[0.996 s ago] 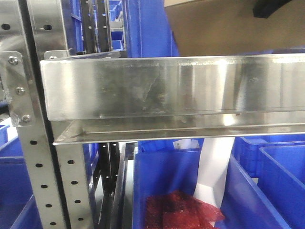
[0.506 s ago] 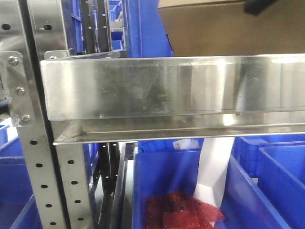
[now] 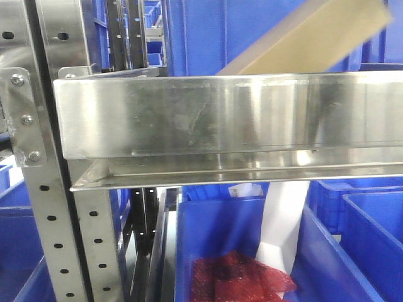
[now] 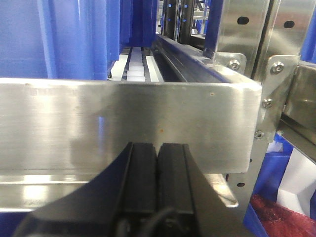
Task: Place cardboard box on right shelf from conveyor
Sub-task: 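Lower the tan box onto the upper steel shelf with the right gripper, then open the right gripper and withdraw it from the box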
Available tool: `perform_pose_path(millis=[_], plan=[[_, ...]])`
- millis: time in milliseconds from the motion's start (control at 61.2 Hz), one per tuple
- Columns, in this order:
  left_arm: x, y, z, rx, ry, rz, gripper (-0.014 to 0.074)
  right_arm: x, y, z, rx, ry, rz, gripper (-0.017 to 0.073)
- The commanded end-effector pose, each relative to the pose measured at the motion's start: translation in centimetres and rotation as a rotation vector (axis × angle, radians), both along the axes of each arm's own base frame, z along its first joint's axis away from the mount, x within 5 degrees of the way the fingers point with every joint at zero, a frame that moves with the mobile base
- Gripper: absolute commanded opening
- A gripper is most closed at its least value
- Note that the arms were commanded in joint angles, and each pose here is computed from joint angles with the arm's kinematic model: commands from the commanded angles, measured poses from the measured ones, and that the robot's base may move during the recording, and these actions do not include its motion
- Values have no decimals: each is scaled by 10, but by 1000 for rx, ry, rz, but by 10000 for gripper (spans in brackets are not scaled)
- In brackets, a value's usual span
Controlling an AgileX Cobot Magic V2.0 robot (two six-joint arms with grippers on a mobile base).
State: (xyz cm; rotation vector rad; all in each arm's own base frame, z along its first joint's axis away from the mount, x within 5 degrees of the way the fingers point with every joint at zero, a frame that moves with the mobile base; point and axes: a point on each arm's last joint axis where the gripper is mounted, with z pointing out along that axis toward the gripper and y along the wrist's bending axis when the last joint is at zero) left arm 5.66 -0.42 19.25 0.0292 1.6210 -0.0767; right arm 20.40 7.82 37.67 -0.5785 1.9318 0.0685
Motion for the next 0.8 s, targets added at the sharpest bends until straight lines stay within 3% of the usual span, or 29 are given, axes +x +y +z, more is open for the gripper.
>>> perform_pose_path(millis=[0, 131, 294, 441, 555, 784], plan=[[-1, 0, 5, -11, -91, 4, -116, -18, -10, 20, 182, -154, -61, 407], [-1, 0, 5, -11, -91, 4, -116, -43, -20, 13, 326, -175, -97, 248], [-1, 0, 5, -11, -91, 4, -116, -73, -31, 8, 398, -207, -107, 60], [-1, 0, 5, -11, -91, 4, -115, -99, -44, 7, 428, -281, -118, 60], [-1, 0, 5, -11, -91, 4, -116, -112, -51, 4, 402, -334, -119, 60], [-1, 0, 5, -11, -91, 4, -116, -119, -54, 5, 411, -356, -117, 60]])
